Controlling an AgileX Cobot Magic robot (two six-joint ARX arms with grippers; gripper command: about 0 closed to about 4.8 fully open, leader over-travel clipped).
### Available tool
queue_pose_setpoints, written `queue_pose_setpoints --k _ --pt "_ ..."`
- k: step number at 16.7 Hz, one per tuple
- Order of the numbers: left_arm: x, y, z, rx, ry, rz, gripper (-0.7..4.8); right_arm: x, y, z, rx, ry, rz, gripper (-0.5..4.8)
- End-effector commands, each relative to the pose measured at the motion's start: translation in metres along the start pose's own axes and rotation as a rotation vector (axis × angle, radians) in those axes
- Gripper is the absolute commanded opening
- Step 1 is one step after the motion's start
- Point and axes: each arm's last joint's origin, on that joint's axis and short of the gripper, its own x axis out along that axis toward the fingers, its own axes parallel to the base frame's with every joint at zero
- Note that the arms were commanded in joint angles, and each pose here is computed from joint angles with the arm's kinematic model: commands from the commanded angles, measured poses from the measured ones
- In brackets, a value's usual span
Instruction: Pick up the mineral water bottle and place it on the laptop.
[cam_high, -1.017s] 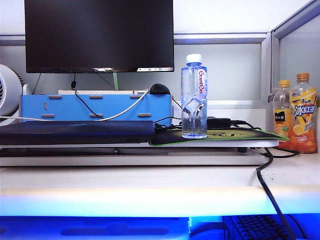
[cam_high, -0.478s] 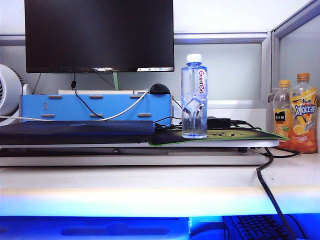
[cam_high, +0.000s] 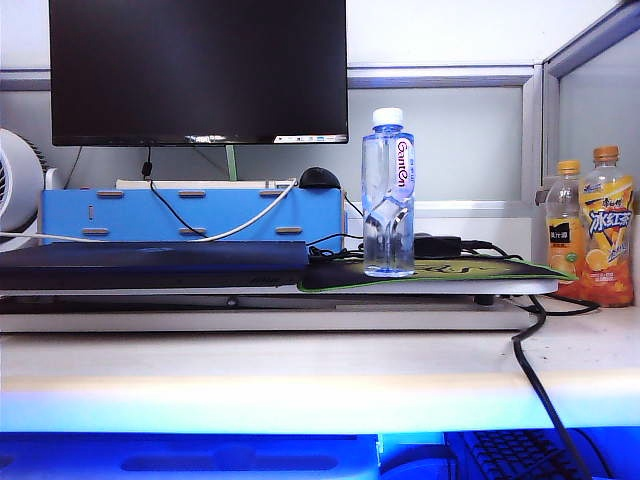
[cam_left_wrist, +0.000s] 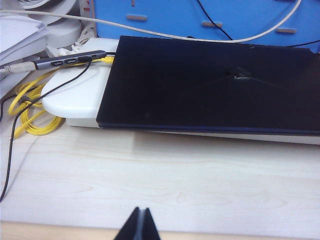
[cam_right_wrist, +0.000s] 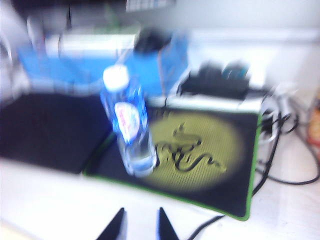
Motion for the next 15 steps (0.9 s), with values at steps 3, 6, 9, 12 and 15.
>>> queue_pose_setpoints --k 3,6,9,12,15 --pt "0.000 0.000 0.000 0.001 -0.003 -0.003 -0.02 0.058 0.000 0.001 -0.006 0.218 0.084 3.80" --pt "0.000 0.000 0.000 0.002 -0.003 -0.003 -0.02 0.083 0.008 -0.012 -0.046 0.289 0.150 4.79" --pt "0.000 0.000 0.000 0.002 -0.003 -0.003 -0.02 0.096 0.013 -0.016 -0.082 0.280 0.162 4.79" --pt "0.000 0.000 0.000 0.002 -0.003 -0.003 -0.02 0.119 0.020 -0.016 -0.179 0.173 0.135 4.79" --pt "0.000 0.000 0.000 0.002 -0.003 -0.003 -0.02 0.143 0.020 -0.025 -0.200 0.137 0.136 4.79"
